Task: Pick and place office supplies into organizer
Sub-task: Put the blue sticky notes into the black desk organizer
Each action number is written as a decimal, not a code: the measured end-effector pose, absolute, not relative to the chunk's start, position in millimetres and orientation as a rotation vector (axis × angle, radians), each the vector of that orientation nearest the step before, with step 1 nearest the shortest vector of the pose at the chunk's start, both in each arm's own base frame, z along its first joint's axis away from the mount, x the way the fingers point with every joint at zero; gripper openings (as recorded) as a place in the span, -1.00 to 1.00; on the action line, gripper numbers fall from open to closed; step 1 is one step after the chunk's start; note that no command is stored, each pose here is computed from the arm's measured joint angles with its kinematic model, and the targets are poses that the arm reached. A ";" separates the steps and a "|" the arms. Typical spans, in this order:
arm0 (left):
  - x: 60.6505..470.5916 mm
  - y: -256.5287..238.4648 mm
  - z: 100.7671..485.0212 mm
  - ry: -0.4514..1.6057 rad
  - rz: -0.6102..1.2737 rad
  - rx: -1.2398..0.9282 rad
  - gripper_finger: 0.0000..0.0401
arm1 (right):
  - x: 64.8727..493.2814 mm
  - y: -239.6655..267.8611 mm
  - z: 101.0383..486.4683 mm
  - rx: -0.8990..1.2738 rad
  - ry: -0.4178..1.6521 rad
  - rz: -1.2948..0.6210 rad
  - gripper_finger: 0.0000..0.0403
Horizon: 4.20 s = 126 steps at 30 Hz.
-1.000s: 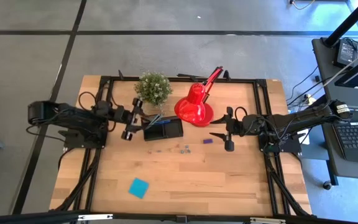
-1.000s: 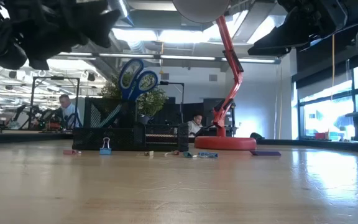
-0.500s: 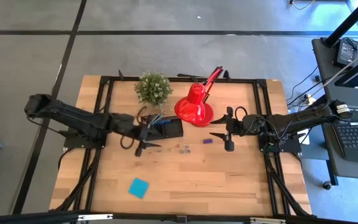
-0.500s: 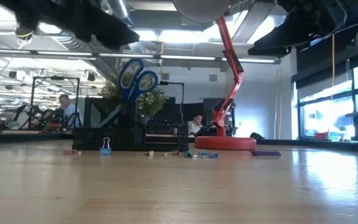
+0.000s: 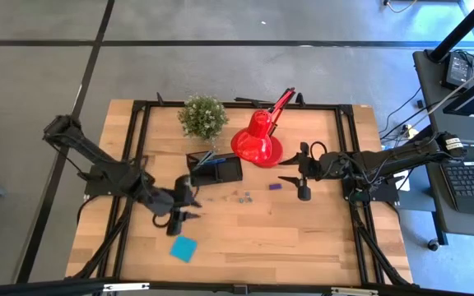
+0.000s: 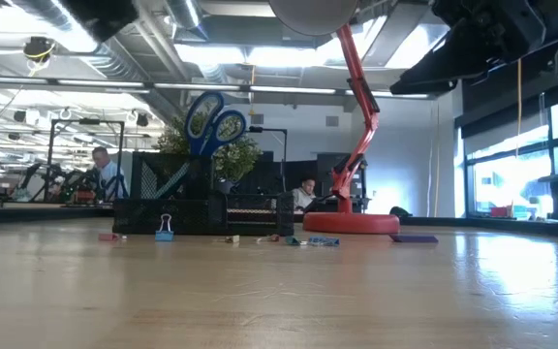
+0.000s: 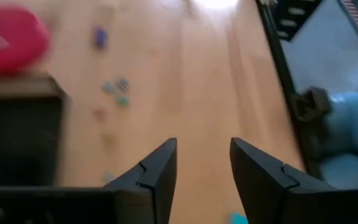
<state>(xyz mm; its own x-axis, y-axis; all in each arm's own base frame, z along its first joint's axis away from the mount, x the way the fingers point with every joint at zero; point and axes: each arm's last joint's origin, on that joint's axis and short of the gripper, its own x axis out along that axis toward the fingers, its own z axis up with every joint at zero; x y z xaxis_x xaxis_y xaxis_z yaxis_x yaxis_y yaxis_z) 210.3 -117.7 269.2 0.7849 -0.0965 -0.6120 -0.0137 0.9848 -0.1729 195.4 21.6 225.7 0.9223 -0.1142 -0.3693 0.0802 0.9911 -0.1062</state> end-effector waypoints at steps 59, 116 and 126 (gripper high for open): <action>278.8 -178.6 134.2 1.536 0.013 0.197 -0.99 | 194.2 21.3 221.6 -0.035 0.423 -0.114 0.10; 370.5 -128.5 115.5 1.025 -0.231 0.335 -0.99 | 299.1 169.7 116.6 -0.772 0.744 0.290 0.10; 371.7 -128.7 115.8 1.015 -0.218 0.310 -0.99 | 295.1 180.5 108.2 -0.840 0.752 0.222 0.10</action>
<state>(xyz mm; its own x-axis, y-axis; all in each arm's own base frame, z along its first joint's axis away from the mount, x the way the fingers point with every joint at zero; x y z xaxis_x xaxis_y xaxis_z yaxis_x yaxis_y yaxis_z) 371.7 -128.7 115.8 0.5115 -0.0352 -0.8586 0.3206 0.9348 0.1527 295.1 180.5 108.2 0.7249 -0.1066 -0.6805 -0.4587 0.6624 -0.5923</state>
